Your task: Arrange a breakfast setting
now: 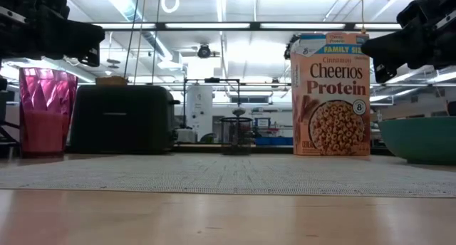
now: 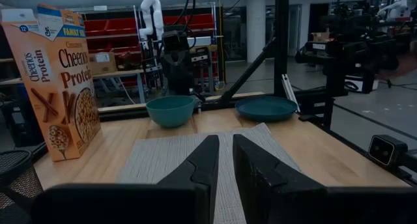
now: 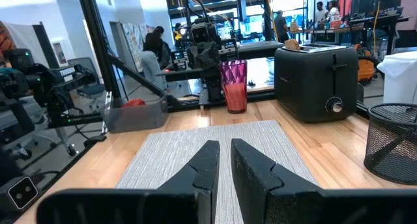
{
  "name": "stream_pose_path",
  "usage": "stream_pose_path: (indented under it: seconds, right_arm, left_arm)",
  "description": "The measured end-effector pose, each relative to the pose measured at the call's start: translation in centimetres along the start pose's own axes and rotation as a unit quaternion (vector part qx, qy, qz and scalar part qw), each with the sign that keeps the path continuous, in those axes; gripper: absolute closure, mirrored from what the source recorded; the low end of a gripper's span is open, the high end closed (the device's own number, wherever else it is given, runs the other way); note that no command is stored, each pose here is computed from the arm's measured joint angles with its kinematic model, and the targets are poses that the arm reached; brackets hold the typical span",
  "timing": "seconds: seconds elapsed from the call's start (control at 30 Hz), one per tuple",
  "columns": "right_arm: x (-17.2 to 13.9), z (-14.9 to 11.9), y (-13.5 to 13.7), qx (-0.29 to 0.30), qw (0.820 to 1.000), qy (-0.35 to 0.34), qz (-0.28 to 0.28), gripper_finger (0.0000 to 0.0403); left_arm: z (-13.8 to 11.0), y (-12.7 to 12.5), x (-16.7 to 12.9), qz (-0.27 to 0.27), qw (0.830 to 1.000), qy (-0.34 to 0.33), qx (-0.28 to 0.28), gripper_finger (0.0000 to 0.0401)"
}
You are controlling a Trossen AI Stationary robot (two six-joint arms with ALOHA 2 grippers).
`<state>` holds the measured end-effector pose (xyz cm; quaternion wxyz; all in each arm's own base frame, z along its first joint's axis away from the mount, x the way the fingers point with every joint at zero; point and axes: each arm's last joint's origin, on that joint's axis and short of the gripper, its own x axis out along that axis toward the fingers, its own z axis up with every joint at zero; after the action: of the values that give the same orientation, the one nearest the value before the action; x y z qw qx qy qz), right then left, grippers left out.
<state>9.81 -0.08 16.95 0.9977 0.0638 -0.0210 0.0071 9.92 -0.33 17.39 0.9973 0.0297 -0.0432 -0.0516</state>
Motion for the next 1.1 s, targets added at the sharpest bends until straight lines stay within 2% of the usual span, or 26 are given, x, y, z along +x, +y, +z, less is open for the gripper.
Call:
stream_pose_path:
  seconds: [0.13, 0.23, 0.3, 0.37, 0.4, 0.43, 0.47, 0.5, 0.53, 0.67, 0.73, 0.8, 0.9, 1.03, 1.1]
  right_arm:
    - [0.0, 0.0, 0.0, -0.009, 1.0, 0.0, 0.0, 0.0353]
    - [0.0, 0.2, -0.1, -0.092, 0.996, -0.01, -0.021, 0.0353]
    - [0.0, 0.5, -0.1, -0.107, 0.994, -0.027, -0.027, 0.0353]
    - [0.0, 0.9, -0.1, -0.052, 0.997, -0.049, -0.03, 0.0353]
    - [-0.1, 1.2, -0.1, 0.006, 0.997, -0.069, -0.044, 0.0353]
    - [-0.1, 1.7, -0.3, 0.08, 0.989, -0.101, -0.065, 0.0353]
    - [-0.3, 2.2, -0.4, 0.156, 0.975, -0.137, -0.085, 0.0353]
    - [-0.4, 2.6, -0.5, 0.211, 0.957, -0.171, -0.101, 0.0353]
    - [-0.5, 2.8, -0.7, 0.239, 0.944, -0.194, -0.117, 0.0353]
    - [-0.8, 3.2, -0.9, 0.269, 0.92, -0.233, -0.161, 0.0353]
    - [-0.9, 3.3, -1.1, 0.297, 0.899, -0.26, -0.19, 0.0353]
    - [-0.8, 3.8, -1.1, 0.326, 0.888, -0.262, -0.192, 0.0354]
    - [-0.4, 5.4, -0.6, 0.35, 0.89, -0.229, -0.185, 0.0364]
    - [0.9, 9.0, 0.1, 0.333, 0.895, -0.163, -0.246, 0.0394]
    - [1.8, 11.0, 0.5, 0.32, 0.898, -0.134, -0.273, 0.0396]
  left_arm:
    - [0.0, 0.0, 0.0, 0.0, 1.0, 0.0, 0.0, 0.0346]
    - [0.0, 0.0, 0.0, 0.0, 1.0, 0.0, 0.0, 0.0346]
    - [0.0, 0.0, 0.0, 0.0, 1.0, 0.0, 0.0, 0.0346]
    - [0.0, 0.0, 0.0, 0.0, 1.0, 0.0, 0.0, 0.0346]
    - [0.0, 0.0, 0.0, 0.0, 1.0, 0.0, 0.0, 0.0346]
    - [0.0, 0.0, 0.0, 0.0, 1.0, 0.0, 0.0, 0.0346]
    - [0.0, 0.0, 0.0, 0.0, 1.0, 0.0, 0.0, 0.0346]
    - [0.0, 0.0, 0.0, 0.0, 1.0, 0.0, 0.0, 0.0346]
    - [0.0, 0.0, 0.0, 0.0, 1.0, 0.0, 0.0, 0.0346]
    - [0.0, 0.0, 0.0, 0.0, 1.0, 0.0, 0.0, 0.0346]
    - [0.0, 0.0, 0.0, 0.0, 1.0, 0.0, 0.0, 0.0346]
    - [0.0, 0.0, 0.0, 0.0, 1.0, 0.0, 0.0, 0.0346]
    - [0.0, 0.0, 0.0, 0.0, 1.0, 0.0, 0.0, 0.0346]
    - [0.0, 0.0, 0.0, 0.0, 1.0, 0.0, 0.0, 0.0346]
    - [0.0, 0.0, 0.0, 0.0, 1.0, 0.0, 0.0, 0.0346]
